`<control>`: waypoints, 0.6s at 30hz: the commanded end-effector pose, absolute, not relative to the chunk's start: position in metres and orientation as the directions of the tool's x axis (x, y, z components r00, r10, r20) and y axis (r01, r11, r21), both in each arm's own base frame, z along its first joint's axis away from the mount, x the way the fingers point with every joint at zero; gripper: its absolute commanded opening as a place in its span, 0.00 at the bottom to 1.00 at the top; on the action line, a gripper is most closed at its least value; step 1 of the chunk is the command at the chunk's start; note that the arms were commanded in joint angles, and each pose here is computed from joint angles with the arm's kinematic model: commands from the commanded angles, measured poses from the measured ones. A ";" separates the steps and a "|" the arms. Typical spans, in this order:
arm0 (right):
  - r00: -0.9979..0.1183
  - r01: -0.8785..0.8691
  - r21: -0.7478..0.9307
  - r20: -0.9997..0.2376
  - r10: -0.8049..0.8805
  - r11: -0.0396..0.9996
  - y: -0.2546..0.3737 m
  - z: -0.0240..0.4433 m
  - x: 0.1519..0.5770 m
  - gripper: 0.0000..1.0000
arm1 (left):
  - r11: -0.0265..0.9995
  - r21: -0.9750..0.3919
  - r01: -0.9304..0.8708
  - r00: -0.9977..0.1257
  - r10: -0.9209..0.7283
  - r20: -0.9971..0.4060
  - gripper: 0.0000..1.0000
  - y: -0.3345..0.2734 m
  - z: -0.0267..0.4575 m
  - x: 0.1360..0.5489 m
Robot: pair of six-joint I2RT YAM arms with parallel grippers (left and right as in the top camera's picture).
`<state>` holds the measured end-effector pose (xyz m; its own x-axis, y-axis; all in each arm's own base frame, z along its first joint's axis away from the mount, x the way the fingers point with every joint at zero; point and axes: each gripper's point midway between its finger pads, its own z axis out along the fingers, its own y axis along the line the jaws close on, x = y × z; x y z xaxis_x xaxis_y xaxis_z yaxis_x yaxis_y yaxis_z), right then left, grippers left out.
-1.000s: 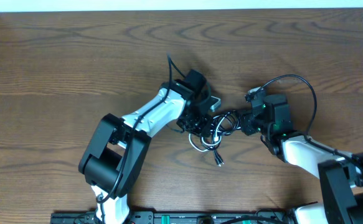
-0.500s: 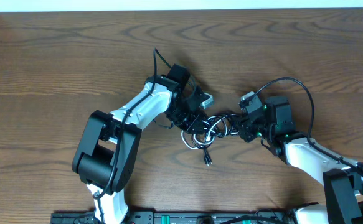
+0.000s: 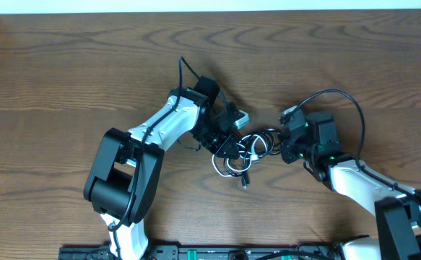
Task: Untangle cables
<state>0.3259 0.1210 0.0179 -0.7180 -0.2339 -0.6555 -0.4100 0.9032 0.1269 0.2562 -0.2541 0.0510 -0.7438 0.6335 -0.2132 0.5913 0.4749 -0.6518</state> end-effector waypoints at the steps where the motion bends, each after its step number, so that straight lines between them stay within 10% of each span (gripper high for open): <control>1: -0.709 -0.166 0.094 -0.703 -0.053 0.982 0.082 0.047 0.342 0.01 | 0.554 -0.641 0.532 -0.801 0.575 -0.167 0.07 -0.247 0.049 0.265; 13: -0.612 0.498 -0.042 -0.725 0.317 0.866 -0.058 0.090 0.289 0.01 | 0.770 -0.568 0.289 -0.948 0.314 -0.056 0.07 -0.199 0.036 0.308; 18: -0.703 0.215 0.044 -0.687 0.186 0.976 -0.012 0.086 0.302 0.09 | 0.767 -0.570 0.295 -0.946 0.320 -0.058 0.08 -0.199 0.037 0.307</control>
<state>0.2952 -0.0377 0.0842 -0.6716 0.2601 -0.6937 0.3729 0.9278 -0.0131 0.3102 -0.1989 0.0361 -0.9443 0.3223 -0.0667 0.3000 0.7596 -0.5771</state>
